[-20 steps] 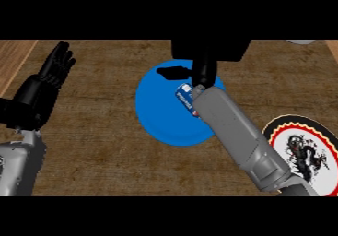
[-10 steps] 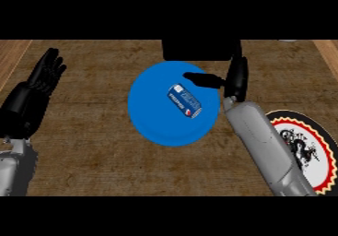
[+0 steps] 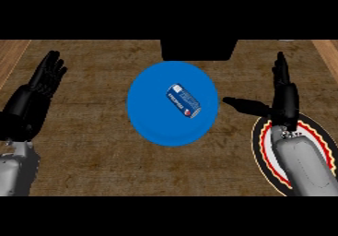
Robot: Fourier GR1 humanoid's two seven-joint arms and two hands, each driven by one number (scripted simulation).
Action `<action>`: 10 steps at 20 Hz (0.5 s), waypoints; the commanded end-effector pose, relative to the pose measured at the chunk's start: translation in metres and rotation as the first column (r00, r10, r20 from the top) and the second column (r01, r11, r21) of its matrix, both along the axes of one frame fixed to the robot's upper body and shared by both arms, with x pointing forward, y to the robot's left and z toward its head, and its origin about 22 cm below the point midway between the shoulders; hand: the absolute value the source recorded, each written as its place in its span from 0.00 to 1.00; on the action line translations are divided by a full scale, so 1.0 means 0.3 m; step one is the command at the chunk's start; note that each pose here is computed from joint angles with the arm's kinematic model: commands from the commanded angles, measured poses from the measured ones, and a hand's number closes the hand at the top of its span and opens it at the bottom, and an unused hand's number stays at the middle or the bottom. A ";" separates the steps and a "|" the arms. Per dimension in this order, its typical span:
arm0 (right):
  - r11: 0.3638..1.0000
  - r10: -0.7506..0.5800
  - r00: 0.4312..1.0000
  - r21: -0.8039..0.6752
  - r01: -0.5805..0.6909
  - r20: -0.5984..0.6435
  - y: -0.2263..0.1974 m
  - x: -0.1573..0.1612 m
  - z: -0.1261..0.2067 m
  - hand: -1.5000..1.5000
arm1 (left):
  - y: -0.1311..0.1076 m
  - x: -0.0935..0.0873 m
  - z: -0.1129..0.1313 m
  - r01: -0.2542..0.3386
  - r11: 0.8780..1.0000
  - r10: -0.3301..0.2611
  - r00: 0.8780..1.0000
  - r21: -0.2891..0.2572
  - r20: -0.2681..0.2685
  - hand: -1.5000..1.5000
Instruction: Pick the can from the plate and place it in the plate
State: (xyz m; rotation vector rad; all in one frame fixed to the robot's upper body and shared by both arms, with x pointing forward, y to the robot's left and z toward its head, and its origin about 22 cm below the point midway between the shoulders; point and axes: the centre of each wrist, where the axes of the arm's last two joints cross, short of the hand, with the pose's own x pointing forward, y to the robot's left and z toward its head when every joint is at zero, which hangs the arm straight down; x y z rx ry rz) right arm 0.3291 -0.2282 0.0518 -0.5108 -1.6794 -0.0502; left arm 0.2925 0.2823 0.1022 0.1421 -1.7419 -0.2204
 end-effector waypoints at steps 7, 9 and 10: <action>0.999 -0.003 1.000 -0.046 0.004 0.011 -0.207 -0.189 0.021 0.00 | 0.002 0.019 -0.040 -0.017 1.000 0.017 1.000 -0.002 0.002 0.50; 0.995 -0.009 1.000 -0.096 0.009 -0.001 -0.255 -0.228 0.007 0.00 | -0.010 -0.039 -0.037 0.001 1.000 -0.001 1.000 0.001 0.009 0.50; 0.994 -0.022 1.000 -0.107 0.023 0.005 -0.278 -0.224 -0.044 0.00 | 0.014 0.051 0.005 -0.014 1.000 0.014 1.000 0.016 0.014 0.50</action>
